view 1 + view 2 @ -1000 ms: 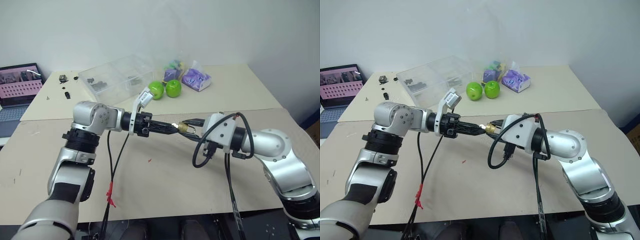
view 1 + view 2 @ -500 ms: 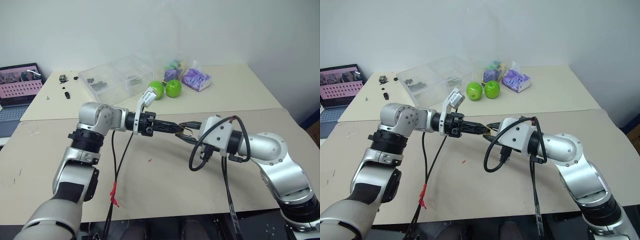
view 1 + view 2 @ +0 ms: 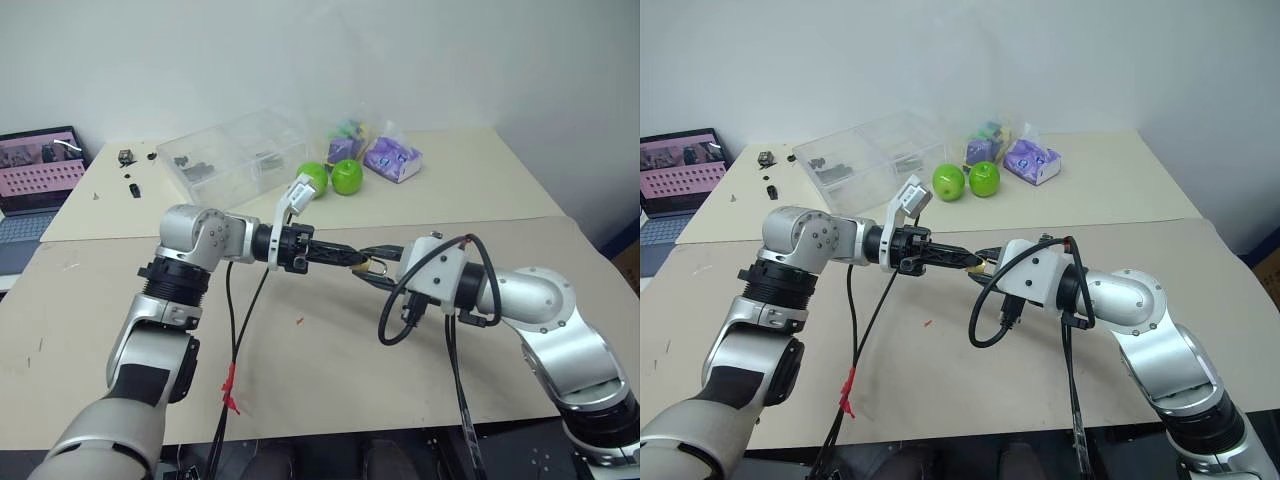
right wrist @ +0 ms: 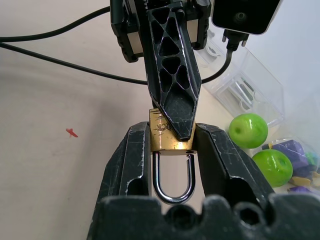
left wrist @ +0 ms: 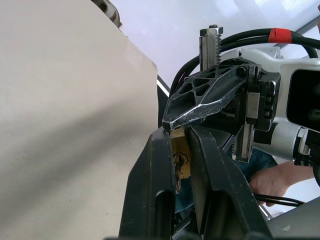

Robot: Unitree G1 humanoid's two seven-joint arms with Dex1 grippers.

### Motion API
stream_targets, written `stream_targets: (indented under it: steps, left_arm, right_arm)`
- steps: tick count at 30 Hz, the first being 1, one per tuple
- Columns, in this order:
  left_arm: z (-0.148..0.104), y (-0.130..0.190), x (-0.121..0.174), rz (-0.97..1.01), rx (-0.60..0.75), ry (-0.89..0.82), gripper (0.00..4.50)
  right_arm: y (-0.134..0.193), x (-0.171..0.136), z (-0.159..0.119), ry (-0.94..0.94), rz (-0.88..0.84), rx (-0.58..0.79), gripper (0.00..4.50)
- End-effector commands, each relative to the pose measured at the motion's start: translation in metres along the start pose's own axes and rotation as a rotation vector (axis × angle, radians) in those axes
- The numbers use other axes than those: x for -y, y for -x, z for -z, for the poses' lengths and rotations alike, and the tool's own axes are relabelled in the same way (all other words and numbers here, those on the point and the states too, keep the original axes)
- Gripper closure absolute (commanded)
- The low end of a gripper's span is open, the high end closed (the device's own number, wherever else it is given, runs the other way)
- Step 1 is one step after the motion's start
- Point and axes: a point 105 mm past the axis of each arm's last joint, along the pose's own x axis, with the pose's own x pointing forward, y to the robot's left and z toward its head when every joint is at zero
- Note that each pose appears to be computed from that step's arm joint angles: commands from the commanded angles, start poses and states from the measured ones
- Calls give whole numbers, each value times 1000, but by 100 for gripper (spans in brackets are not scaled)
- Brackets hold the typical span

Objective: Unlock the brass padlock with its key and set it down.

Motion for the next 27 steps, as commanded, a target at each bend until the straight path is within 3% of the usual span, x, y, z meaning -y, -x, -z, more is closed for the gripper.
stream_targets:
  steps: [1,16,18,24,27]
  left_arm:
    - [-6,2,9,13,-8,-49,449]
    - [-5,1,8,0,-11,-48,449]
    - [-6,1,8,-3,-7,-50,449]
    - [-7,3,7,-12,1,-55,449]
    - [-8,5,6,-17,1,-57,449]
  right_arm:
    - [6,12,-8,58,35,14,358]
    - [4,15,-9,58,40,26,358]
    - [4,16,-9,57,44,29,257]
    - [6,18,-7,66,51,14,64]
    - [9,17,-6,39,40,9,64]
